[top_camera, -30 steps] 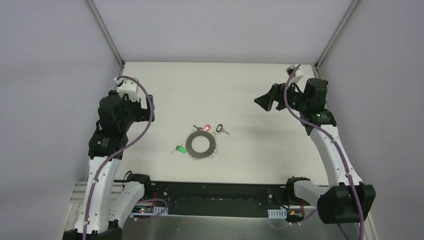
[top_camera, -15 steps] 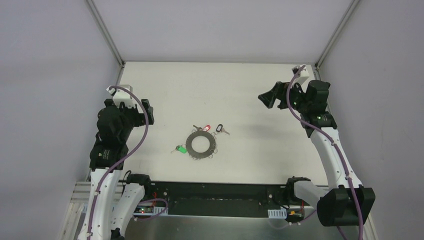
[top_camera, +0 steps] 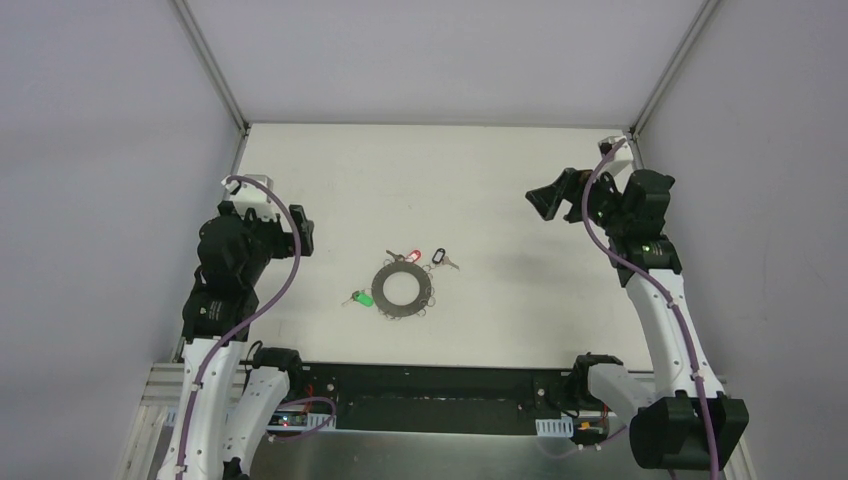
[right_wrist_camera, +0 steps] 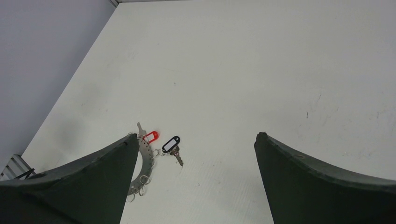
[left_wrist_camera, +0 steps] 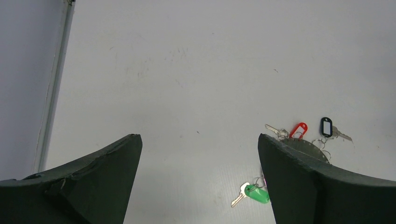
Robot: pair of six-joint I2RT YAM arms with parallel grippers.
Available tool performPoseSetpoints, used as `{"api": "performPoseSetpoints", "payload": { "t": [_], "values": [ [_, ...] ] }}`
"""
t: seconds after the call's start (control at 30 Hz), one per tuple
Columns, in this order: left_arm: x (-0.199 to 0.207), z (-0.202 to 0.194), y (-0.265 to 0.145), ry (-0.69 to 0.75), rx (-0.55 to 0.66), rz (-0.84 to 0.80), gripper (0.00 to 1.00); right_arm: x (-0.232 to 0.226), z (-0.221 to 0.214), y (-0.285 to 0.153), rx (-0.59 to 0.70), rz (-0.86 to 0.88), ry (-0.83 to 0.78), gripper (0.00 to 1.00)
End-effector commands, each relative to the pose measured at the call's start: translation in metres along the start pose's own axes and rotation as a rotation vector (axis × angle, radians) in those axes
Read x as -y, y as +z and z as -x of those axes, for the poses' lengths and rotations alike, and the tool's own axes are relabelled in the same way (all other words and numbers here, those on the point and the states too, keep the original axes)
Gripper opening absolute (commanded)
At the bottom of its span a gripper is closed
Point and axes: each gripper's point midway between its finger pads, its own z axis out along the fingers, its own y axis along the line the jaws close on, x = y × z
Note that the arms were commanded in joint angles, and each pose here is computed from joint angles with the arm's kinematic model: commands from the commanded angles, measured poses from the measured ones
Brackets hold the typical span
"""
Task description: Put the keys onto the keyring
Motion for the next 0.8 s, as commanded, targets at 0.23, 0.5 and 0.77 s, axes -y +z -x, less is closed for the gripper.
{"api": "performPoseSetpoints", "payload": {
  "t": [0.23, 0.5, 0.77],
  "values": [
    [0.0012, -0.0042, 0.0019, -0.010, -0.017, -0.012, 0.99, -0.0062, 0.0056, -0.0020, 0.034, 0.038, -0.027, 0.98],
    [-0.0009, -0.0056, 0.0030, -0.008, -0.016, -0.006, 0.99, -0.0079, 0.0019, -0.0011, 0.020, 0.055, -0.028, 0.98],
    [0.0002, -0.0089, 0.0055, -0.008, -0.023, -0.015, 0.99, -0.0078, -0.0010, -0.0007, 0.016, 0.060, -0.030, 0.98]
  ]
}}
